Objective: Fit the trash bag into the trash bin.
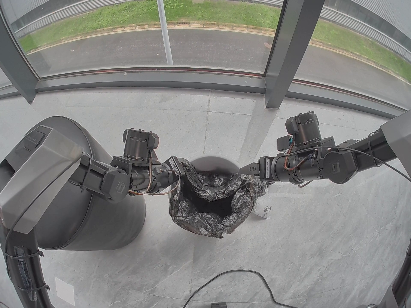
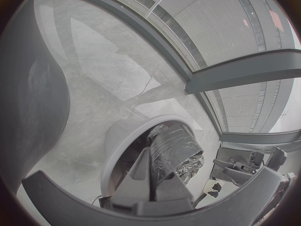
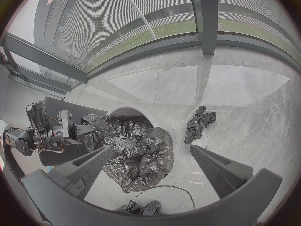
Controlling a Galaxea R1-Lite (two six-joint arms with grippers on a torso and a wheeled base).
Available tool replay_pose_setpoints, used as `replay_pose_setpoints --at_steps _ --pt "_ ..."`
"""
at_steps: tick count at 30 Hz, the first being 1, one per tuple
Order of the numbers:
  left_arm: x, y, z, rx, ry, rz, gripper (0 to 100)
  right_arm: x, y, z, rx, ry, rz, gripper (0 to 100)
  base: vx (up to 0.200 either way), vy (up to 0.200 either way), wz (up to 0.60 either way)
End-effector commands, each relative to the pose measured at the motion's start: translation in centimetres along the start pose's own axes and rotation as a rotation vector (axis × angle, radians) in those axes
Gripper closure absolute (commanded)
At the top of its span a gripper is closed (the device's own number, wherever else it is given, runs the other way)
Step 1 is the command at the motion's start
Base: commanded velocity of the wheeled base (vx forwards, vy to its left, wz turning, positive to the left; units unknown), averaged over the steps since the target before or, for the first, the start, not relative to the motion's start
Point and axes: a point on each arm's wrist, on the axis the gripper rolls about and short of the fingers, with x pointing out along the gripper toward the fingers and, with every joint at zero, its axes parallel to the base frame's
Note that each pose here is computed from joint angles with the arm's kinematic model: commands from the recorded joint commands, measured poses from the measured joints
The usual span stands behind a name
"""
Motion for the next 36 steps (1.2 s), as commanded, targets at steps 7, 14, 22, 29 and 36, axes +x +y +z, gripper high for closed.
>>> replay_pose_setpoints --at_steps 7,14,22,29,36 --pt "-0.3 0.0 0.3 0.006 -0.006 -0.004 100 0.1 -0.1 -0.3 0.001 0.011 -0.003 0 0.000 0.000 0.00" --pt "-0.1 0.1 0.1 0.022 -0.003 0.001 100 0.2 -0.1 -0.5 0.001 0.018 -0.004 0 0.086 0.086 0.00" --pt "-0.1 0.1 0.1 0.020 -0.005 0.004 100 0.3 1.5 -1.1 -0.030 0.032 0.029 0 0.000 0.000 0.00" --pt "-0.6 0.0 0.3 0.019 -0.014 0.003 100 2.3 4.5 -1.7 -0.101 0.045 0.093 0 0.000 0.000 0.00" --pt "-0.7 -0.4 0.0 0.025 -0.007 -0.003 100 5.5 5.2 -3.1 -0.257 0.082 0.112 0 0.000 0.000 0.00"
